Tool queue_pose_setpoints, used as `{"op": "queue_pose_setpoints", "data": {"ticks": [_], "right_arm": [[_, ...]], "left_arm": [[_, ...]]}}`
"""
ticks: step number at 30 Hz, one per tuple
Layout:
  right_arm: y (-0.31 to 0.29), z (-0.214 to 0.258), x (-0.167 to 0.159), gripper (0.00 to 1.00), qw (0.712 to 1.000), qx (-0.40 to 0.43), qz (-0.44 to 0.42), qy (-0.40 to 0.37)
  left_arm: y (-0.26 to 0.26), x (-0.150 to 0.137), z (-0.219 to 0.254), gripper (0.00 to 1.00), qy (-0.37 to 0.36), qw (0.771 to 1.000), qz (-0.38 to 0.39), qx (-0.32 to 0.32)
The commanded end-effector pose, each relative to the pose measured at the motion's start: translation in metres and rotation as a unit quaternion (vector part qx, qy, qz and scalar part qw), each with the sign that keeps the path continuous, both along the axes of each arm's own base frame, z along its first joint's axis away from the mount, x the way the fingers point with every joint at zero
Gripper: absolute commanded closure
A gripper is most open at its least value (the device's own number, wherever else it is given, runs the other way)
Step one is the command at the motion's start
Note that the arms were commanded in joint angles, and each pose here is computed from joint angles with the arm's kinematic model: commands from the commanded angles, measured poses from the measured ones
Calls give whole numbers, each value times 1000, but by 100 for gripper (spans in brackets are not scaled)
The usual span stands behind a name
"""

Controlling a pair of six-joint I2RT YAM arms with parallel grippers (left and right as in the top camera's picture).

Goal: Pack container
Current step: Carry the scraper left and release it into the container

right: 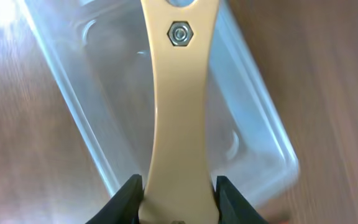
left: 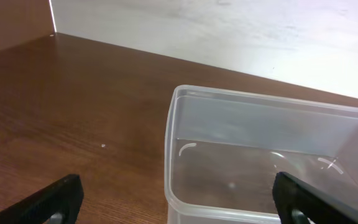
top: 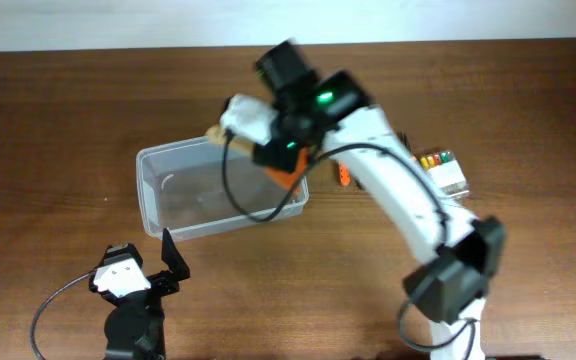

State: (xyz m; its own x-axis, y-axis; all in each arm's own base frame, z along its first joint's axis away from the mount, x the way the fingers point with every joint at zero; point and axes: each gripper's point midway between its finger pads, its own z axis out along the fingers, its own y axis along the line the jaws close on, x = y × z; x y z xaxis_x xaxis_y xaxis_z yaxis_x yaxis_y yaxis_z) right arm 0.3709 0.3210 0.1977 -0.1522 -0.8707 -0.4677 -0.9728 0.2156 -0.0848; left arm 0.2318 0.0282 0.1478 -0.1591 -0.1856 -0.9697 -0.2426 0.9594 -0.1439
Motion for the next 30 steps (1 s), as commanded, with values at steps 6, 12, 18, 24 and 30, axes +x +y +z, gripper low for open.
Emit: {"op": "queue_pose_setpoints", "data": {"ticks": [6,12,18,24,30], "right_arm": [[32,-94,5,96,988,-53,144,-6],[29,-133,7,49,987,-74,137,27],[19,-135,17,2,993,-81,76,40],[-16,-135,44,2,990,-65,-83,91],[-62,-137,62,2,956,-54,-243,156]], "left_arm": [[0,0,-1,1,1,1000,-1,5],[0,0,-1,1,1,1000,-1,5],[0,0,-1,1,1,1000,-1,5],[0,0,-1,1,1,1000,-1,5],[0,0,-1,1,1,1000,-1,5]]}}
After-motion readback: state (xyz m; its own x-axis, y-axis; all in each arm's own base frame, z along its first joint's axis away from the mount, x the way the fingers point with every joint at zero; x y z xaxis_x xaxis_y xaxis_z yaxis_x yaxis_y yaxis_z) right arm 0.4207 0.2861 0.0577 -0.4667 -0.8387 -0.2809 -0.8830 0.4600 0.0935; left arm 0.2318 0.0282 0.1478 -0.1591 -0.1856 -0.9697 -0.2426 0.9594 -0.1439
